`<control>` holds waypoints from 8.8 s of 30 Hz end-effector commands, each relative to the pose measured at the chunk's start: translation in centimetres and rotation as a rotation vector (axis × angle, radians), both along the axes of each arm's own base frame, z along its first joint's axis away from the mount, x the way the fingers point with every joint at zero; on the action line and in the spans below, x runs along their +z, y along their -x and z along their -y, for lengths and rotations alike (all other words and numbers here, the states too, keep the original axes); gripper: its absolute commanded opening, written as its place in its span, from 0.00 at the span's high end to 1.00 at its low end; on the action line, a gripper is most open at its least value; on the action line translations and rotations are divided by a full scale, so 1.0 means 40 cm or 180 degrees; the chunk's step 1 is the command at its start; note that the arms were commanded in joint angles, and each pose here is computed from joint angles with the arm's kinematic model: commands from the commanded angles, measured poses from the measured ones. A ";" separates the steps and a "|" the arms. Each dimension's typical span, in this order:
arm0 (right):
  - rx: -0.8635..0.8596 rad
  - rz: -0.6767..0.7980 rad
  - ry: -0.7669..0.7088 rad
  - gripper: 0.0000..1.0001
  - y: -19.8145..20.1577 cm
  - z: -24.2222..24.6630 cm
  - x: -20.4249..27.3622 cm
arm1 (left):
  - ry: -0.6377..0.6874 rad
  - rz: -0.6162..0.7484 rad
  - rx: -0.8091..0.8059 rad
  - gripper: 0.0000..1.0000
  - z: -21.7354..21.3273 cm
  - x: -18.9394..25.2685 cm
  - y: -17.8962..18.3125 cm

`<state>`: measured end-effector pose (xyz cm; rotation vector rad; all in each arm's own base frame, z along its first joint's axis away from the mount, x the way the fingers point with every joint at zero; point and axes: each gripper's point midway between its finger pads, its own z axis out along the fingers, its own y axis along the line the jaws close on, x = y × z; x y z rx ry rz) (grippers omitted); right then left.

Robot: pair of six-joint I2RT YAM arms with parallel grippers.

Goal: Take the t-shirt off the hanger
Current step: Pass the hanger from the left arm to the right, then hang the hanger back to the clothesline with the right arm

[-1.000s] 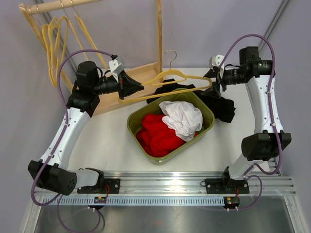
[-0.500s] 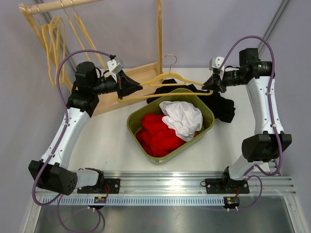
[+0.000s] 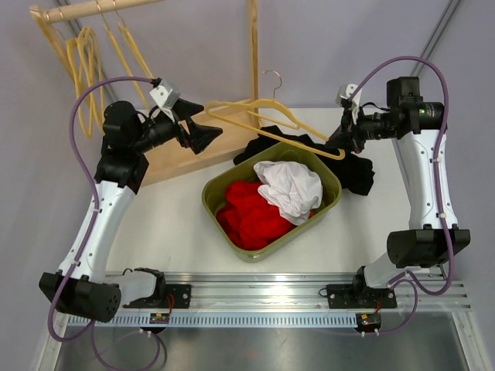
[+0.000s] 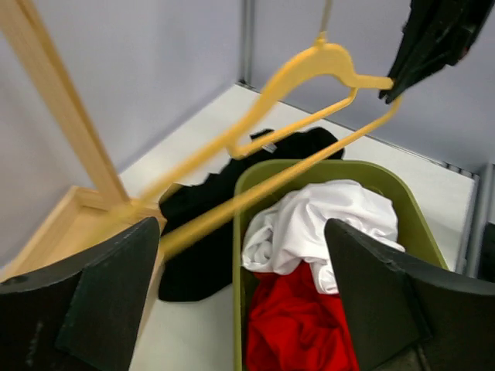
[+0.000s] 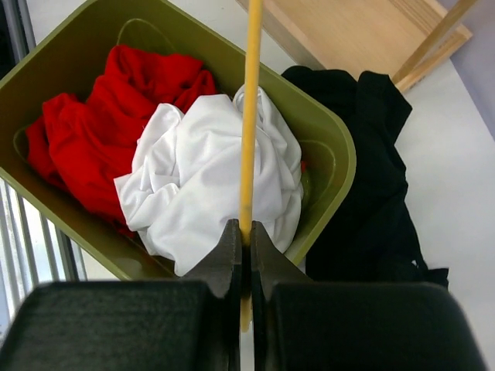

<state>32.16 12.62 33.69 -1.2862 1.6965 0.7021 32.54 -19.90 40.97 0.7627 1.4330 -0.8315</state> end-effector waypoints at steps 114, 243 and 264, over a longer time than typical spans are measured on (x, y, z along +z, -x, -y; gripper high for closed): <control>-0.1161 0.0686 -0.2117 1.00 -0.702 -0.413 0.221 | 0.1111 -0.0665 0.1060 0.01 -0.146 -0.176 0.281; -0.1122 0.0345 -0.2038 0.33 -0.553 -0.388 0.338 | 0.1355 -0.0898 0.1117 0.01 -0.157 -0.233 0.321; -0.1539 0.0270 -0.1311 0.01 -0.305 0.047 0.337 | 0.0681 -0.0890 0.2097 0.01 -0.289 -0.242 0.340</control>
